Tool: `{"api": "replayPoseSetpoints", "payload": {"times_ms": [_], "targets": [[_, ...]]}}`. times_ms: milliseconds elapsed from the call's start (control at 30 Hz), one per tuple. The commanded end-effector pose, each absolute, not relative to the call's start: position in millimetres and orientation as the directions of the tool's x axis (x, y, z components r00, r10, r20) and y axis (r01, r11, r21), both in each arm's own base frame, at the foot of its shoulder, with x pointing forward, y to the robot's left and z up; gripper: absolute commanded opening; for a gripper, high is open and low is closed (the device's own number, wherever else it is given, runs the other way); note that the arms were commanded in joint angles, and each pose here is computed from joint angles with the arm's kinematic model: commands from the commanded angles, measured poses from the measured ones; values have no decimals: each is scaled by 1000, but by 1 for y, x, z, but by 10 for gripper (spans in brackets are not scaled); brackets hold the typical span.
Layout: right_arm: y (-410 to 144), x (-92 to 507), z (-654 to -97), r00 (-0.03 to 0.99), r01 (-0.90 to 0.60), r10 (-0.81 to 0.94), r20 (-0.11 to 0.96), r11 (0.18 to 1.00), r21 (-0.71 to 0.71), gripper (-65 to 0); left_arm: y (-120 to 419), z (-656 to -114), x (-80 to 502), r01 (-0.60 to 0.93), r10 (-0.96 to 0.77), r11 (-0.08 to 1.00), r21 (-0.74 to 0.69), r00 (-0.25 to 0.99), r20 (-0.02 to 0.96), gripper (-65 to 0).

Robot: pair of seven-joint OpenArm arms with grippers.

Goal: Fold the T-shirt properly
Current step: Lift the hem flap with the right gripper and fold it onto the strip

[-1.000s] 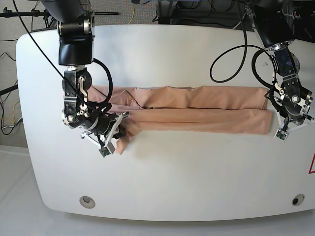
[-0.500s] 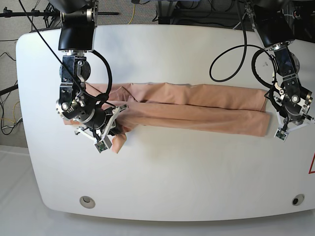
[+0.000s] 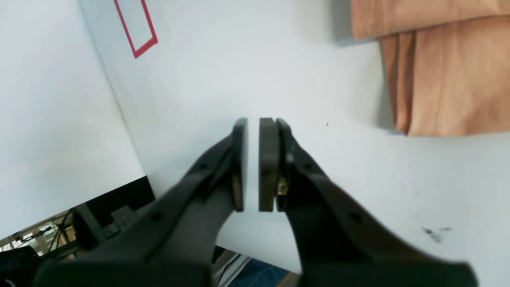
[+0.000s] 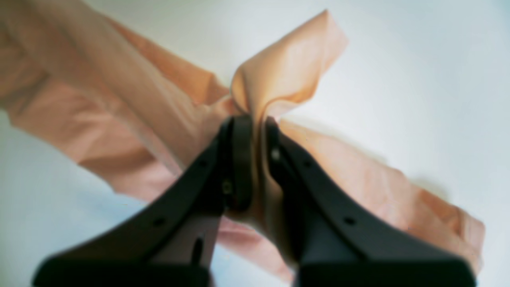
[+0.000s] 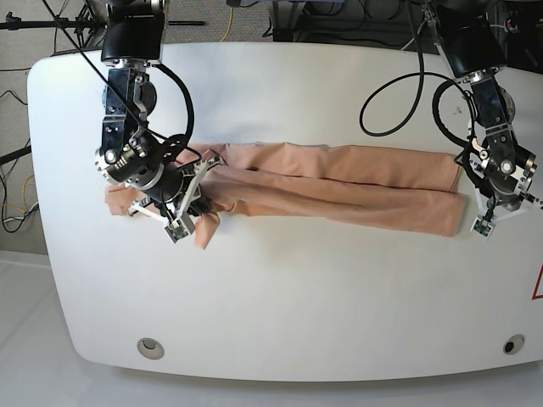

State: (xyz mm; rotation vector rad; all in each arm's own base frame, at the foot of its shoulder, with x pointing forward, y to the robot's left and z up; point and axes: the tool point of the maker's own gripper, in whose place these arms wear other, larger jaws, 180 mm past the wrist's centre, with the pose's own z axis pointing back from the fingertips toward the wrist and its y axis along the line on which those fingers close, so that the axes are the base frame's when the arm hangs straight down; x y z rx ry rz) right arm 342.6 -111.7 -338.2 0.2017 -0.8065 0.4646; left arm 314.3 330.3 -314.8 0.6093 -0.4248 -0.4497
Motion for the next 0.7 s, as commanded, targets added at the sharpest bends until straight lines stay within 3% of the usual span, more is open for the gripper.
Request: {"api": "replayPoseSetpoints", "payload": {"times_ms": [0,667], "targets": [[-111,346,-322,555,-475,316,769,880,-19,-636,334,-300,323,250,-526,716,652,807,269,-607],[-118,322,-356,630,-465,321,707,885,13,-637,334,-304,319,258,-526,717,648,809,260,-607]]}}
